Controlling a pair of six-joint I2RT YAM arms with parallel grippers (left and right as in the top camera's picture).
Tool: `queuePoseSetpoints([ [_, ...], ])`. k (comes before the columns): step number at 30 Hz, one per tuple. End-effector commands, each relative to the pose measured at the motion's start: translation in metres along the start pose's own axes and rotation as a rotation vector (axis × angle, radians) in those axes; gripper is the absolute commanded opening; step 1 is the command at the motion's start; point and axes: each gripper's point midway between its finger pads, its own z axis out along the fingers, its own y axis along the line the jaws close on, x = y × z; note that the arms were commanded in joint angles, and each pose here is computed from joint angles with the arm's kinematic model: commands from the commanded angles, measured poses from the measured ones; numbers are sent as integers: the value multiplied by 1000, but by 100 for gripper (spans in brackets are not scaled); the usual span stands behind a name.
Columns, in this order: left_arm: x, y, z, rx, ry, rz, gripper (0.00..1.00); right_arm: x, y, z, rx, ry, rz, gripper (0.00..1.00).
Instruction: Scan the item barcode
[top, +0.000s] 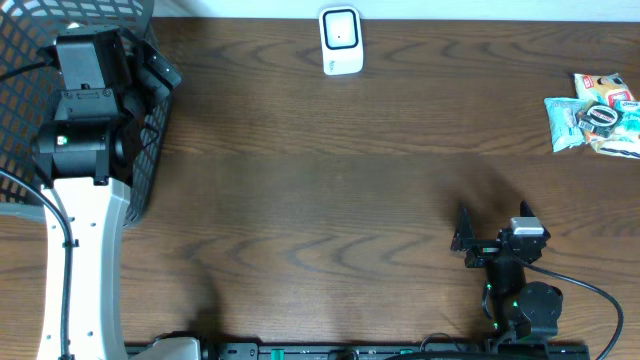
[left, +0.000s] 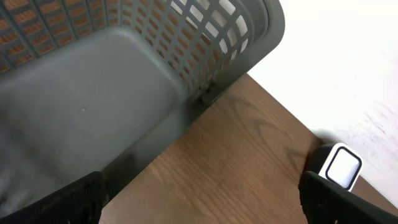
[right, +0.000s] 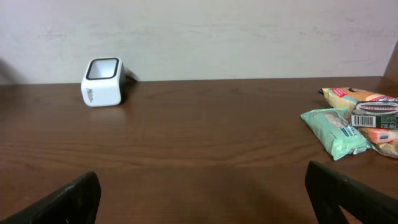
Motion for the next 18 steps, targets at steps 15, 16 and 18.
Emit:
queuePoseSetpoints([
  [15,-7,-36,-8,193,0,10,98,1,-2,0,10,-2,-10,99],
  [16,-9,-46,-10,238,-8,38,98,1,-2,0,10,-2,-10,99],
  [18,-16,-69,-17,353,-43,141,98,1,-2,0,10,-2,-10,99],
])
